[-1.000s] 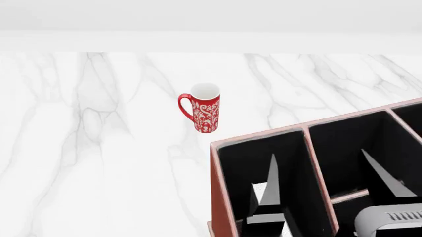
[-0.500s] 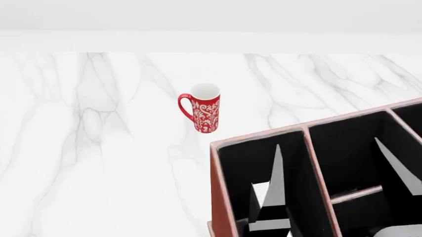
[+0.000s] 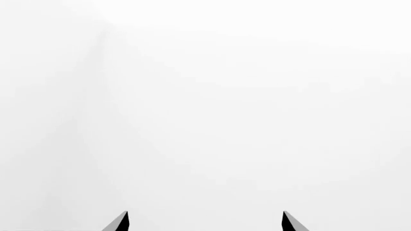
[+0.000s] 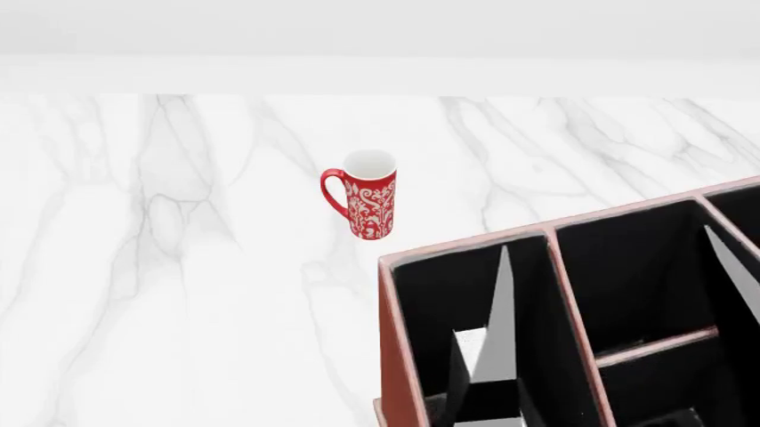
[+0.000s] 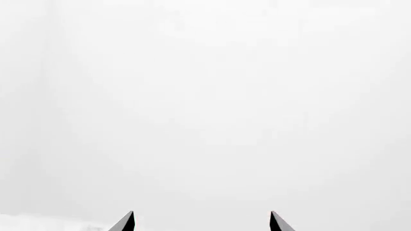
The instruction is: Pick up the book and place it in the left compartment of the caddy.
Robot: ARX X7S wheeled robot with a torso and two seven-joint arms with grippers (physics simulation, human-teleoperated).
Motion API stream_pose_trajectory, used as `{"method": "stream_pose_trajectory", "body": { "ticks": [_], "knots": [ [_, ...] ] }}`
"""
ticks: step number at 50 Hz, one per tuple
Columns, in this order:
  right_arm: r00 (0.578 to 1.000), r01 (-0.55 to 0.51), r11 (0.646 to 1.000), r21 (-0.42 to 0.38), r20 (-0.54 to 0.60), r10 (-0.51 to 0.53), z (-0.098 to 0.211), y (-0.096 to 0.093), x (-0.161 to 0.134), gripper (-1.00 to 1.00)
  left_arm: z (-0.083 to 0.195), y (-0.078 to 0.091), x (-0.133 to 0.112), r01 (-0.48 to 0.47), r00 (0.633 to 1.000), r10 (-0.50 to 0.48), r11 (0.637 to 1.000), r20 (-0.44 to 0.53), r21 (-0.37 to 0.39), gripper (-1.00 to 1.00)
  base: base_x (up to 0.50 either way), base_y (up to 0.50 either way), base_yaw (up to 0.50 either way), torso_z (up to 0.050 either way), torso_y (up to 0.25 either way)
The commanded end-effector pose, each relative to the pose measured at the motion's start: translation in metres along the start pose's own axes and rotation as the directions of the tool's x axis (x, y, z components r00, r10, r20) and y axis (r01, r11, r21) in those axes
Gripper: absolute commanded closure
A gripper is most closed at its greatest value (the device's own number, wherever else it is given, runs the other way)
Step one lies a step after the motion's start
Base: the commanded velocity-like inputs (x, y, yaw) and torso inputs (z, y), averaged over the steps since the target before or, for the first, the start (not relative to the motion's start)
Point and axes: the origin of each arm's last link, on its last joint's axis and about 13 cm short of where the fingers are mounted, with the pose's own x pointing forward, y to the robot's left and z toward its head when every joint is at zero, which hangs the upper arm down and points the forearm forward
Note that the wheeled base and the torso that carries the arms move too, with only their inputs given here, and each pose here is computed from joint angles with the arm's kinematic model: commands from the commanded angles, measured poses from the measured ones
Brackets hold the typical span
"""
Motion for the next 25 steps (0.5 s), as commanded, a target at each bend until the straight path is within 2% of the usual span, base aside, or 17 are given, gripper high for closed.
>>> {"method": "stream_pose_trajectory", "body": {
  "ticks": [1,25],
  "knots": [
    [0.998,0.009,1.0,-0.025,0.063,-0.008,0.0008,-0.0015,-0.0032,-1.0,0.002,0.0008,0.0008,-0.014,1.0,0.014,1.0,0.004,-0.018,-1.0,0.0,0.0,0.0,0.0,0.0],
    [0.984,-0.014,0.998,-0.062,0.175,0.024,0.0067,-0.0041,-0.0102,-1.0,0.0039,0.0014,0.0008,-0.025,1.0,0.025,0.999,0.008,-0.036,-1.0,0.0,0.0,0.0,0.0,0.0]
  ]
}}
